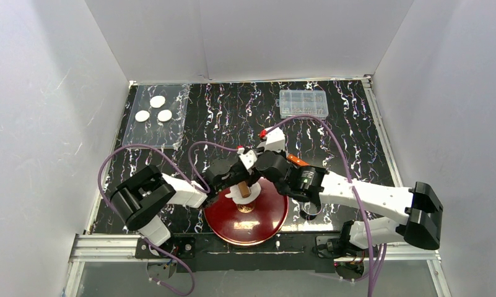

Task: Roll out the dumpling wrappers from the dough
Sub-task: Flatten out the dough on the work surface.

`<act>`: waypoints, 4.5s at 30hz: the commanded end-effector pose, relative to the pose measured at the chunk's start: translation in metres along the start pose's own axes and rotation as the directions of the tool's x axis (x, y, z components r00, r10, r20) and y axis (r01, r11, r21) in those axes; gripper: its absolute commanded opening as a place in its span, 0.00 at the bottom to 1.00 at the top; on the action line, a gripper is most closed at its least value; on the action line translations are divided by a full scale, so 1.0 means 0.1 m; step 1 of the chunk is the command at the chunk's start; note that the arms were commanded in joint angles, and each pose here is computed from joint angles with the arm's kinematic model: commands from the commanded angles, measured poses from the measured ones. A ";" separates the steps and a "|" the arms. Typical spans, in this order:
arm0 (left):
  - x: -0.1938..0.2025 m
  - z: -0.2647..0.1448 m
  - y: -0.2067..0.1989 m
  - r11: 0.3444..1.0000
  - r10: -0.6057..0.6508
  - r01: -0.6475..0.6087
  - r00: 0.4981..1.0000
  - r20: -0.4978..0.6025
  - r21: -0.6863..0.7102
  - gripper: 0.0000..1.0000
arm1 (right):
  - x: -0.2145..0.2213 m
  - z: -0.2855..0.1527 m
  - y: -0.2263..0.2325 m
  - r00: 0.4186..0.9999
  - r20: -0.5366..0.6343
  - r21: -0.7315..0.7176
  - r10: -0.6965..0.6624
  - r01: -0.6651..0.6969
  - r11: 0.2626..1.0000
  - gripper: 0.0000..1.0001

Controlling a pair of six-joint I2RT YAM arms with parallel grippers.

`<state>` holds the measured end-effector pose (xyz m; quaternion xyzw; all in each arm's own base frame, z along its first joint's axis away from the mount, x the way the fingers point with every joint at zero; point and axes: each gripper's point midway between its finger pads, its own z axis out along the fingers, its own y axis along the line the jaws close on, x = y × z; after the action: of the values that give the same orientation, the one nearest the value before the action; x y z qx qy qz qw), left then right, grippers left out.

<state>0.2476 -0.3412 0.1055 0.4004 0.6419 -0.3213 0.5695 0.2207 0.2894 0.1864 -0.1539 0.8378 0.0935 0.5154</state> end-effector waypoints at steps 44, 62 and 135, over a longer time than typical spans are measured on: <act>0.50 -0.23 0.32 0.985 0.095 -0.130 0.959 -0.266 -0.116 0.00 | 0.18 -0.27 1.01 0.976 -0.002 -0.420 -0.216 0.195 0.886 0.01; 0.32 0.45 -0.40 0.995 0.053 -0.040 0.988 -0.148 0.086 0.00 | 0.59 -0.28 0.44 0.965 -0.135 -0.254 -0.226 0.186 0.949 0.01; 0.78 0.59 -0.66 0.995 -0.062 0.077 0.976 -0.211 0.063 0.00 | 0.96 -0.31 0.44 0.967 -0.136 -0.243 -0.218 0.181 0.953 0.01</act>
<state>0.2297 -0.3920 0.0700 0.4023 0.6375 -0.3659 0.5458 0.2145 0.2316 0.1542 -0.1405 0.8388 -0.0152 0.5257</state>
